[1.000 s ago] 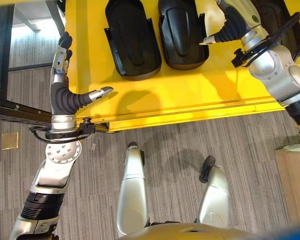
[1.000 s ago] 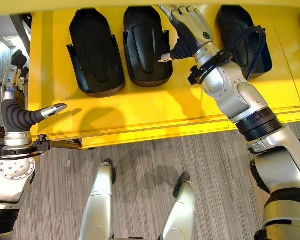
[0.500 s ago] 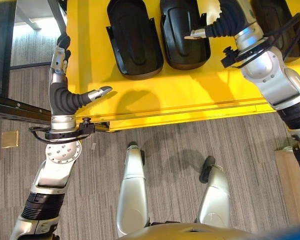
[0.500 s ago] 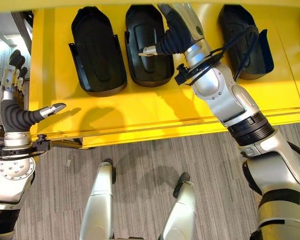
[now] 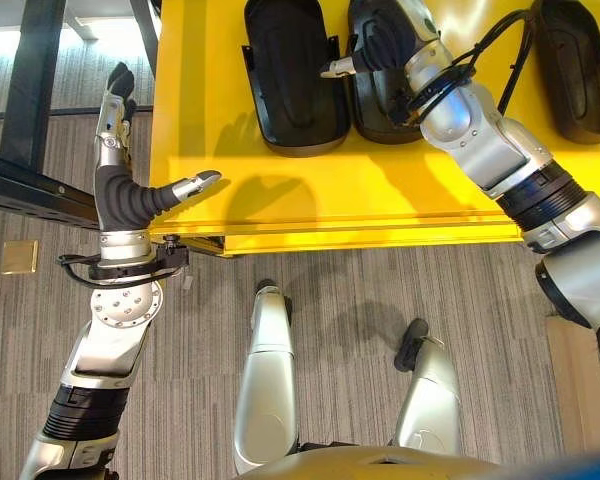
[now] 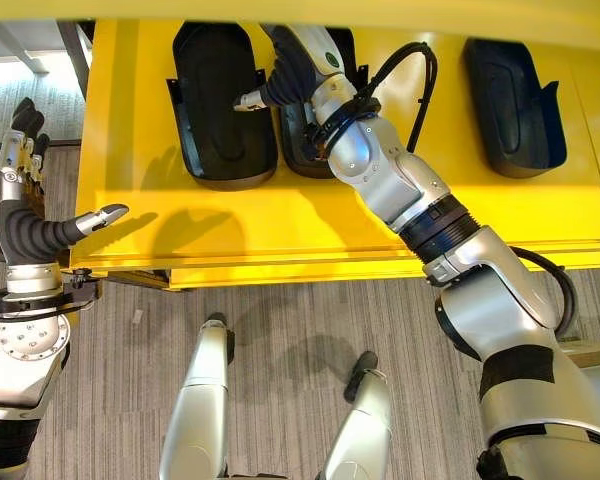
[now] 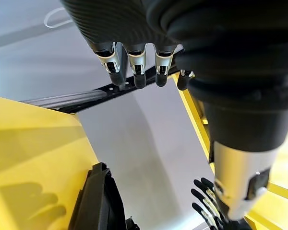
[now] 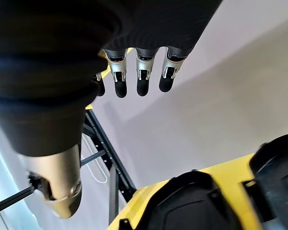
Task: Move parts from the plastic box to the shelf.
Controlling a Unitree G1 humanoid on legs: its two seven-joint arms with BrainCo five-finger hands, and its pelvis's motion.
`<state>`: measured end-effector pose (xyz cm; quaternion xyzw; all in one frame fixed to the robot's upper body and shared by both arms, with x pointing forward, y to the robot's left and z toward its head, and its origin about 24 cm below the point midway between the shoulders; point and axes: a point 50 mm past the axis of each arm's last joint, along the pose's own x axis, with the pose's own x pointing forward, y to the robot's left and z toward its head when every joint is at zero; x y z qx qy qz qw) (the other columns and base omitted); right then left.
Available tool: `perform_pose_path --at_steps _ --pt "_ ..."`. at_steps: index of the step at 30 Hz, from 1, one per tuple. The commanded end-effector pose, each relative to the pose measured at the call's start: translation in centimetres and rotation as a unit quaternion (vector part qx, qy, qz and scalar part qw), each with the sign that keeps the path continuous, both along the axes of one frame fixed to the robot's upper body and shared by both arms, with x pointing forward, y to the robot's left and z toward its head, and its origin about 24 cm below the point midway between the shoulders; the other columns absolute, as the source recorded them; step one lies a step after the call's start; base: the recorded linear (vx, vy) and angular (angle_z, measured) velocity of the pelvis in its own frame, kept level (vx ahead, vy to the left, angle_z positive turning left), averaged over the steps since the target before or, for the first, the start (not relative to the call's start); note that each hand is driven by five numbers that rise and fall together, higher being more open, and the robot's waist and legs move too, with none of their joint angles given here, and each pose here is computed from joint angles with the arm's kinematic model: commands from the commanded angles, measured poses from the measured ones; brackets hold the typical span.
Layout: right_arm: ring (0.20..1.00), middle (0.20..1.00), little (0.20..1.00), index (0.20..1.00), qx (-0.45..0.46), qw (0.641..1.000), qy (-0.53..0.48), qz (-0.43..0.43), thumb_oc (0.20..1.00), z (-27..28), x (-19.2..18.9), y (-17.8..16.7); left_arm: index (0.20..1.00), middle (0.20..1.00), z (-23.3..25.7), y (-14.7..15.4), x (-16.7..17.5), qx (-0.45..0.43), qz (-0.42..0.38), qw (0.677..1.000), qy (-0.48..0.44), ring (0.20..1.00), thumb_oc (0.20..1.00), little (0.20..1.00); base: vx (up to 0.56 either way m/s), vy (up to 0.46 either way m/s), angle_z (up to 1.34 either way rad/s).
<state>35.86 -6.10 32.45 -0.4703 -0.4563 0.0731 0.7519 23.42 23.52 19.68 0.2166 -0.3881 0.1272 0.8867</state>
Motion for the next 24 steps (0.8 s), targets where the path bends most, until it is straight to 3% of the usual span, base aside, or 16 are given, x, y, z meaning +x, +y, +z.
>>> perform_pose_path --at_steps 1,24 --pt "1.000 1.000 1.000 1.000 0.027 0.998 -0.048 0.003 1.000 3.2 -0.8 0.1 1.000 1.000 1.4 -0.8 -1.0 -0.010 -0.031 0.998 -0.053 1.000 1.000 1.000 0.00 0.000 0.00" --pt "1.000 1.000 1.000 1.000 -0.032 0.988 0.079 -0.133 1.000 -1.3 4.6 -1.6 1.000 1.000 1.5 -0.8 -0.8 -0.017 -0.048 0.997 -0.051 1.000 1.000 1.000 0.01 0.002 0.03"
